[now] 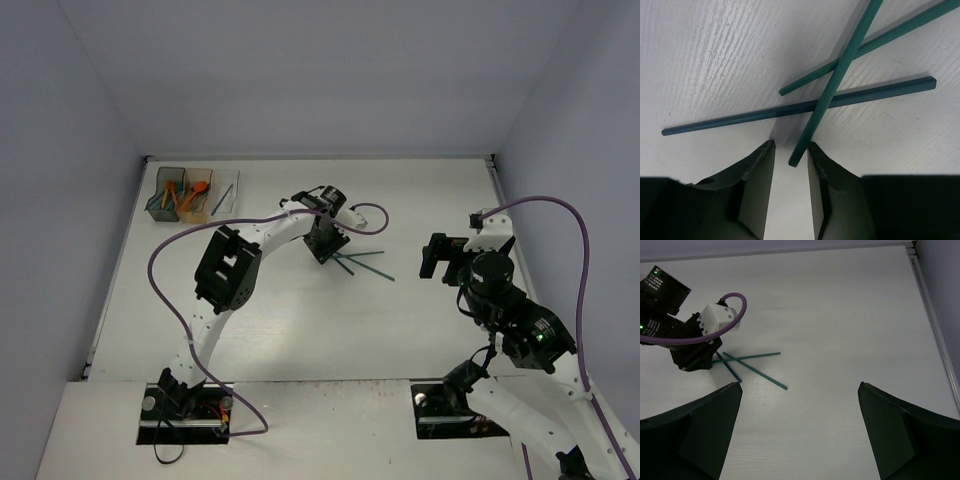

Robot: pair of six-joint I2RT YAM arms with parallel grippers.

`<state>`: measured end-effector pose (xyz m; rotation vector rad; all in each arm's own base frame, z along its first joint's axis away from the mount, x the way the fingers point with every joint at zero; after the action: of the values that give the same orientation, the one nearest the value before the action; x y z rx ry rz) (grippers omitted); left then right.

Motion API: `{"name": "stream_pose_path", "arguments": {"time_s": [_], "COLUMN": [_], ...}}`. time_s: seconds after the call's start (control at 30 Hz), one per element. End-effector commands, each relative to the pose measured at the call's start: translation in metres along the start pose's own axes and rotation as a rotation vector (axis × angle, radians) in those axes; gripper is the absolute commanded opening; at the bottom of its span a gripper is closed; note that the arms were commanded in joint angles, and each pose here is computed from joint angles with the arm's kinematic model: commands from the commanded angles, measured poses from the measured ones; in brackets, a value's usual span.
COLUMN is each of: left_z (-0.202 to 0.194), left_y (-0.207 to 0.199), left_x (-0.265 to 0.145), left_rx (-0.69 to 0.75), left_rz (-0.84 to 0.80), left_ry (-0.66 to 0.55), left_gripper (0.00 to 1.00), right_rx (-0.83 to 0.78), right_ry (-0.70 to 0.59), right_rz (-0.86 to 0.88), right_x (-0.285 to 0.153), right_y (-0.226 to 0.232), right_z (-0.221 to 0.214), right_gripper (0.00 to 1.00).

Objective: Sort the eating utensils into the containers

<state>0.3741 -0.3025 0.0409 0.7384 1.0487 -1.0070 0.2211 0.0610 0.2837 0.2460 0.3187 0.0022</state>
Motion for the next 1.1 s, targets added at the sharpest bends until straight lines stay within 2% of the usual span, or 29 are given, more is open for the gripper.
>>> {"name": "stream_pose_path", "arguments": {"time_s": [0.0,0.23,0.43,0.57,0.77,0.97,1.07], "left_z": [0.011,0.010,0.023,0.019,-0.025,-0.100,-0.135], "left_y": [0.002,-0.004,0.001,0.014,0.060,0.106,0.126], "left_x": [-0.010,-0.020,-0.066,-0.099,-0.146,-0.178,-0.188], "left_rx": [0.035,0.034,0.023,-0.052,-0.347,-0.606,-0.690], "left_rz": [0.001,0.001,0.077,0.151,0.250,0.398,0.442], "left_ry": [-0.033,-0.037,-0.110,-0.143,-0.184,-0.121,-0.068], "left_gripper": [0.25,0.01,0.00,0.00,0.00,0.00,0.00], "right_rx": [0.028,0.026,0.028,0.028,0.027,0.027,0.025], "right_ry": [-0.046,-0.046,-0.049,-0.053,-0.052,-0.046,-0.043], "right_rz": [0.003,0.000,-0.001,0.000,-0.004,-0.007,-0.011], "right_x": [0.003,0.003,0.003,0.002,0.002,0.004,0.005], "right_y": [0.006,0.005,0.004,0.004,0.003,0.003,0.003], "right_z": [0.015,0.014,0.015,0.015,0.015,0.013,0.012], "right_gripper": [1.00,1.00,1.00,1.00,1.00,1.00,1.00]}}
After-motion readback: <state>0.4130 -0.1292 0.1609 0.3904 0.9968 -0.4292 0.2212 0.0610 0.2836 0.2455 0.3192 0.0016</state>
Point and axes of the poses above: each gripper's point midway between its finger pads, its own x axis out along the fingers, its own y axis along the line the jaws close on, z = x × y, the point moved 1 cm from there along -x, back along the fingers, and after that the axes turned 10 degrees about x, right-handed, at the moved point
